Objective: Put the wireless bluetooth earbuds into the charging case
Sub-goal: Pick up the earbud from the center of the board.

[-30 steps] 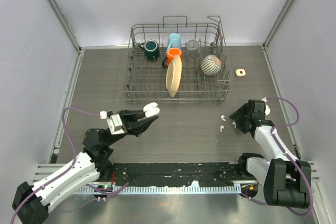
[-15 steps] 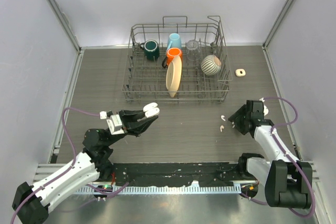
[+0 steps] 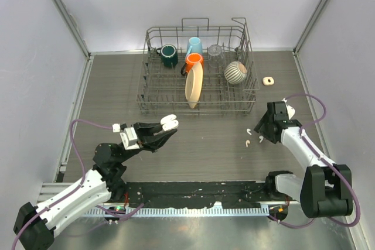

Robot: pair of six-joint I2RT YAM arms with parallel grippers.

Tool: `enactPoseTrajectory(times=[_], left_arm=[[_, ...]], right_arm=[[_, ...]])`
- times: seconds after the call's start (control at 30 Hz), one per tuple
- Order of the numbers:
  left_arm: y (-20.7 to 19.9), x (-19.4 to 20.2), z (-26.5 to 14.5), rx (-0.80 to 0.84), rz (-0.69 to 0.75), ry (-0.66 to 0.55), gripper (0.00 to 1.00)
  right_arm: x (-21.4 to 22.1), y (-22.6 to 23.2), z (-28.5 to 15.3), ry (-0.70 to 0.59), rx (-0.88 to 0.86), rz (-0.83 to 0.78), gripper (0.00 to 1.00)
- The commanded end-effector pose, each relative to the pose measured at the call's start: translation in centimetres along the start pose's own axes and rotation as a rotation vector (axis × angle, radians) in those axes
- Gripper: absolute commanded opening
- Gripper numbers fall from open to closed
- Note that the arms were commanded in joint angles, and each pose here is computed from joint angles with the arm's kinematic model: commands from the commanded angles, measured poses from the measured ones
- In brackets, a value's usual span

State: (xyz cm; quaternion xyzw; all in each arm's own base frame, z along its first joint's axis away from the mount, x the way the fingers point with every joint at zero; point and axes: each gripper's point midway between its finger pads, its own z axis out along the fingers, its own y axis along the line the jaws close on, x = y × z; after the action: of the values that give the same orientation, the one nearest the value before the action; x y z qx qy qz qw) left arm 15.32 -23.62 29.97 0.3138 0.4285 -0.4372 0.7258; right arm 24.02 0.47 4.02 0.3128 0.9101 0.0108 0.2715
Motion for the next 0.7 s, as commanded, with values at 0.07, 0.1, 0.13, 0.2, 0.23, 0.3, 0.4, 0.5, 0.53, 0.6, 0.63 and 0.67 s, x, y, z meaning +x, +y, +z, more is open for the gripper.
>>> enactPoseTrajectory(times=[0.07,0.1,0.13,0.2,0.23,0.3,0.4,0.5,0.53,0.6,0.63,0.67], left_arm=[[0.2,-2.3,0.8,0.0,0.032,-0.059,0.0],[0.2,-2.3,0.8,0.0,0.033,-0.057,0.0],[0.2,-2.3,0.8,0.0,0.033,-0.057,0.0],[0.2,-2.2,0.8,0.0,0.033,-0.056,0.0],[0.2,-2.2,0.8,-0.001,0.032,-0.054,0.0],[0.3,-2.1,0.8,-0.002,0.032,-0.053,0.0],[0.3,-2.1,0.8,-0.002,0.032,-0.053,0.0],[0.3,-2.1,0.8,-0.004,0.032,-0.053,0.0],[0.3,-2.2,0.8,-0.003,0.033,-0.054,0.0],[0.3,-2.1,0.8,-0.002,0.033,-0.053,0.0],[0.2,-2.1,0.8,-0.002,0.032,-0.053,0.0],[0.2,-2.1,0.8,-0.002,0.032,-0.053,0.0]], right_arm=[[-1.7,-0.5,0.3,-0.018,0.069,-0.112,0.55],[-1.7,-0.1,0.4,-0.008,0.053,-0.119,0.54],[-1.6,-0.1,0.5,0.001,0.054,-0.125,0.54],[-1.3,0.2,0.7,0.021,0.035,-0.138,0.52],[-1.1,0.2,0.7,0.026,0.037,-0.141,0.51],[-1.1,0.2,0.8,0.028,0.035,-0.144,0.5],[-1.0,0.2,0.9,0.035,0.036,-0.146,0.47],[-0.7,0.2,1.1,0.052,0.035,-0.151,0.46],[-0.7,0.3,1.1,0.056,0.031,-0.152,0.45],[-0.5,0.3,1.1,0.066,0.033,-0.156,0.45],[-0.4,0.2,1.2,0.071,0.038,-0.157,0.45],[-0.4,0.3,1.2,0.072,0.037,-0.157,0.45]])
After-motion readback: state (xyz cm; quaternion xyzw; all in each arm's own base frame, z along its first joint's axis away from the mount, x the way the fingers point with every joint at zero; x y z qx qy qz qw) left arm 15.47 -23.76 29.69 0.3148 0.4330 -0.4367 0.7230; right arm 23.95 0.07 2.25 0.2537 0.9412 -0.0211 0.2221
